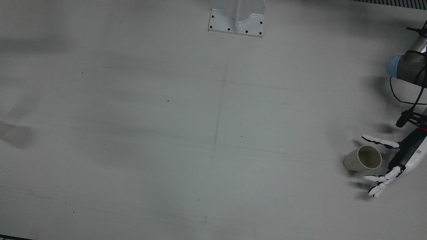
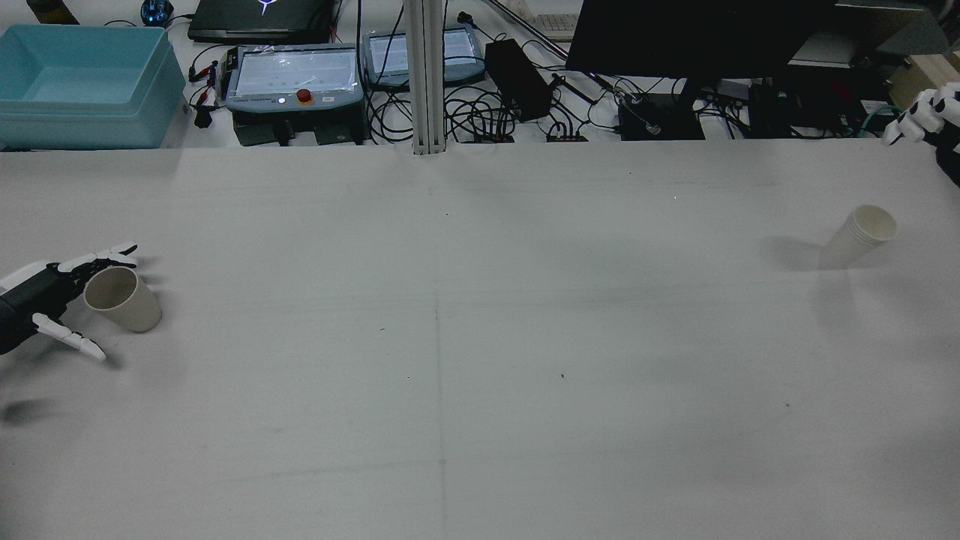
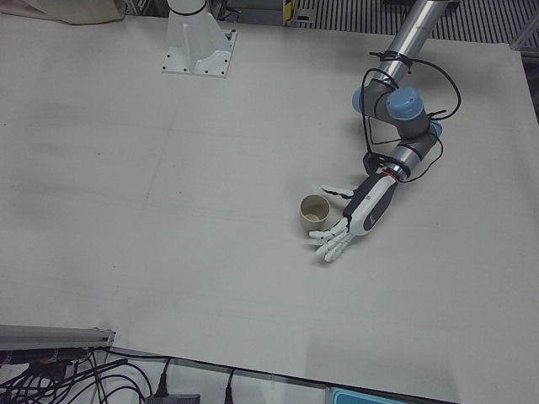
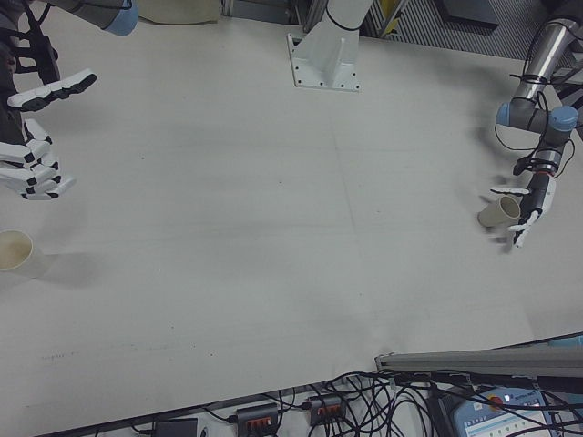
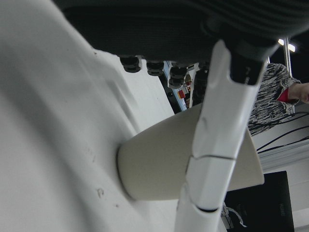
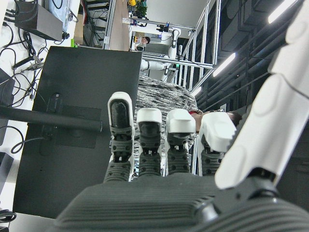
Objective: Pour water
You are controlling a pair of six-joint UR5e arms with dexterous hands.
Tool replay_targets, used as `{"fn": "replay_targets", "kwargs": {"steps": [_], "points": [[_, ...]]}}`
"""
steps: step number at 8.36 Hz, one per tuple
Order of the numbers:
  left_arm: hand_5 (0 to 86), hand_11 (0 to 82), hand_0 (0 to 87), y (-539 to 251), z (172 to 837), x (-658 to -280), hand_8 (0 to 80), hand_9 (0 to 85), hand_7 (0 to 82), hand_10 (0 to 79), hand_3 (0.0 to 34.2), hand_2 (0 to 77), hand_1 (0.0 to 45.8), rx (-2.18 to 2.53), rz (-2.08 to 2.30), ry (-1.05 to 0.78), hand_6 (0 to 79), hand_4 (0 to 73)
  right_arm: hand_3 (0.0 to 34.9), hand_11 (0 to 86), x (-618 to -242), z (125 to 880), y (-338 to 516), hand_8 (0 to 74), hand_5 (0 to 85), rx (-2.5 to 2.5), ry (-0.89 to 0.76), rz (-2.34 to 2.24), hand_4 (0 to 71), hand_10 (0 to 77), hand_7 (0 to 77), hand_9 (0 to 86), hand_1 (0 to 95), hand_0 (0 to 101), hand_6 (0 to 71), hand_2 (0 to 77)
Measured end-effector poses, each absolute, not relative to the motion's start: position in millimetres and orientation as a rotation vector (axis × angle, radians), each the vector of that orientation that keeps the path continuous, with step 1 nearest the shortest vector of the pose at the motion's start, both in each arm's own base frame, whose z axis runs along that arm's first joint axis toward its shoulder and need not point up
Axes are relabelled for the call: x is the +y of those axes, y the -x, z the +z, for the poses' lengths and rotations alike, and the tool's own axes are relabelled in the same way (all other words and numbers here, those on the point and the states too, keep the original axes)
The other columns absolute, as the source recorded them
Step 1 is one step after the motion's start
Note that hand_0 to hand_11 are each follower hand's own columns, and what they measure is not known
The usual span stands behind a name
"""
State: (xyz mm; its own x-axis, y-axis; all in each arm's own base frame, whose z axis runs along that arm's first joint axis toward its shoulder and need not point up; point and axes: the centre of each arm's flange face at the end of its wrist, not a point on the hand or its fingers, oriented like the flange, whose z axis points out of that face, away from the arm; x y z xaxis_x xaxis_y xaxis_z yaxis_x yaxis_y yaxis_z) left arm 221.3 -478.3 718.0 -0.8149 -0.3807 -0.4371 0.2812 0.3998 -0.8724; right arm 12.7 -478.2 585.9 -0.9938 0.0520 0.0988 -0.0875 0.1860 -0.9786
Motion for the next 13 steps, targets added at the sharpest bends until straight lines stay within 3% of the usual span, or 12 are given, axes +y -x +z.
{"fn": "replay_targets", "kwargs": {"steps": [6, 8, 9, 10, 11, 12, 13], "points": [[26.7, 5.5, 80.0, -262, 689, -496, 4.4, 4.4, 9.3, 1.6, 0.0, 0.5, 26.7, 2.075, -1.429, 0.118, 7.1, 18.0, 0.0, 50.2, -464, 603, -22, 51.8, 69.3, -2.300, -0.047, 1.981, 54.0, 35.5, 64.9, 63.3, 2.2, 54, 64.4, 0.5], [43.6, 10.9, 80.0, -264, 687, -499, 7.1, 7.6, 14.2, 6.0, 0.0, 1.1, 25.1, 2.085, -1.453, 0.112, 12.5, 38.7, 0.0, 50.2, -463, 605, -26, 51.3, 67.6, -2.300, -0.055, 1.987, 53.4, 35.5, 63.8, 63.3, 2.2, 54, 61.6, 0.5], [43.6, 10.9, 80.0, -264, 688, -499, 7.1, 7.6, 14.2, 6.0, 0.0, 1.1, 25.1, 2.082, -1.470, 0.116, 12.5, 38.7, 0.0, 50.2, -462, 607, -28, 51.3, 67.1, -2.299, -0.060, 1.992, 51.8, 35.5, 63.8, 63.3, 2.2, 54, 62.2, 0.5], [44.7, 10.9, 80.2, -263, 689, -498, 9.3, 9.8, 18.5, 6.0, 0.0, 1.1, 17.5, 2.076, -1.488, 0.130, 16.4, 43.6, 0.0, 50.2, -461, 608, -31, 50.7, 67.1, -2.299, -0.067, 1.996, 51.3, 35.5, 63.8, 63.3, 2.2, 54, 62.2, 0.5], [44.2, 12.0, 80.2, -262, 690, -498, 12.0, 14.2, 21.3, 8.7, 0.0, 1.1, 16.4, 2.070, -1.508, 0.147, 21.3, 45.8, 0.0, 48.5, -460, 608, -35, 50.2, 67.1, -2.301, -0.077, 2.001, 51.8, 32.2, 62.2, 61.6, 2.2, 53, 62.2, 0.5], [43.1, 14.7, 80.2, -262, 691, -497, 13.6, 15.8, 22.9, 8.2, 0.0, 1.1, 23.5, 2.068, -1.525, 0.166, 26.2, 45.8, 0.0, 48.5, -460, 608, -40, 50.2, 67.1, -2.308, -0.087, 2.002, 51.8, 32.2, 62.2, 61.6, 2.2, 53, 62.2, 0.5], [43.1, 15.8, 80.3, -262, 691, -497, 14.7, 15.8, 26.2, 9.8, 0.0, 1.1, 33.8, 2.067, -1.542, 0.189, 27.8, 45.8, 0.0, 48.5, -461, 606, -40, 48.0, 64.9, -2.304, -0.081, 1.984, 51.8, 33.3, 62.2, 61.6, 2.2, 54, 62.2, 0.5]]}}
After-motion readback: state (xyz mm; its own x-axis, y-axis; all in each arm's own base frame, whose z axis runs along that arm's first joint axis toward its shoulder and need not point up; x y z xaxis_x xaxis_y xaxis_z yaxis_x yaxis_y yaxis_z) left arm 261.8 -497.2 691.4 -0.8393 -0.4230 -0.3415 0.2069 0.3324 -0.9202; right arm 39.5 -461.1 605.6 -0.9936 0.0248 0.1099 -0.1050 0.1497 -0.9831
